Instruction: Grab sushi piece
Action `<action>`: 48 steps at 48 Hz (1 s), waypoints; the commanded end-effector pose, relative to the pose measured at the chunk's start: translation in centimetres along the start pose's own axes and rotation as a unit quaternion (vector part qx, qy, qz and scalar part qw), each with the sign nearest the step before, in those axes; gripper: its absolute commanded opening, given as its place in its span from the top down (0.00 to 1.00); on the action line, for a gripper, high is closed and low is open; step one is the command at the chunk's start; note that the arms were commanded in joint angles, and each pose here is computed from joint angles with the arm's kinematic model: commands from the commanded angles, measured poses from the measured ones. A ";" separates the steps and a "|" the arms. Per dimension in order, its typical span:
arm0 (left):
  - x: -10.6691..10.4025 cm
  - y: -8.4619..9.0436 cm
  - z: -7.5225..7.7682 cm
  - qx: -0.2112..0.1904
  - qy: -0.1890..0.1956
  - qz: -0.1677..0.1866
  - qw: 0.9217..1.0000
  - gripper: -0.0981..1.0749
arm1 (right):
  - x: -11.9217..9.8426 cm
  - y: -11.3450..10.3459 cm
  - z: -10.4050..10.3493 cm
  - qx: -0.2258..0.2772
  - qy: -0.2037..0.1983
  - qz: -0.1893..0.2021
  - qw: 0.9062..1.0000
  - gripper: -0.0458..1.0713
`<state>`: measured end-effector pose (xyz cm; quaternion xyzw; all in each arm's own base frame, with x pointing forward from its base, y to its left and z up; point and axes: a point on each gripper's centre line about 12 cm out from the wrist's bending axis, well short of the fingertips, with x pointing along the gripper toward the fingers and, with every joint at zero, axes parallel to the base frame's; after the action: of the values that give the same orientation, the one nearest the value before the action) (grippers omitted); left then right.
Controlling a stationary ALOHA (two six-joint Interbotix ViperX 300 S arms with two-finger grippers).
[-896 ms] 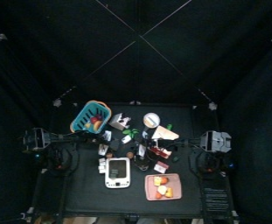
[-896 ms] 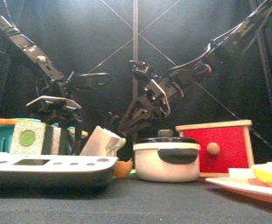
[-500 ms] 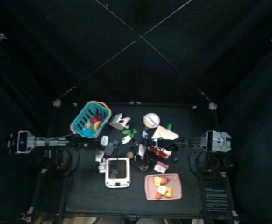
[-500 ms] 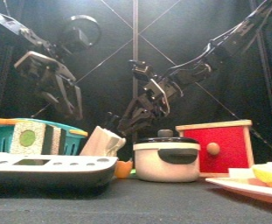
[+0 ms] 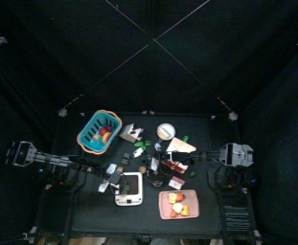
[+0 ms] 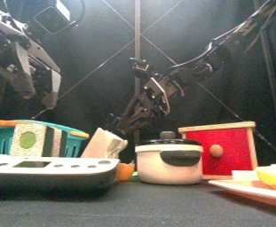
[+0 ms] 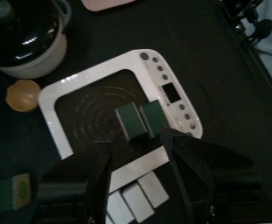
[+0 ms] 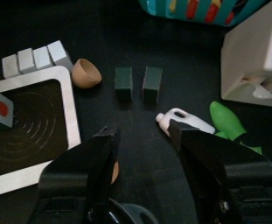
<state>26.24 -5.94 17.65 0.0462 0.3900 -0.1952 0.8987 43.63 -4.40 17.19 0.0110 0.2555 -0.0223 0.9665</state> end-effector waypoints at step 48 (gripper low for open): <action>1.7 -1.6 -3.1 -0.071 0.027 -0.015 0.997 0.22 | 4.7 9.9 2.2 -0.051 -0.028 0.094 0.994 0.21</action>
<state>24.11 -7.22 13.99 -0.0210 0.4353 -0.1804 0.8818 48.55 5.04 15.00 -0.0190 0.2513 0.0809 0.9643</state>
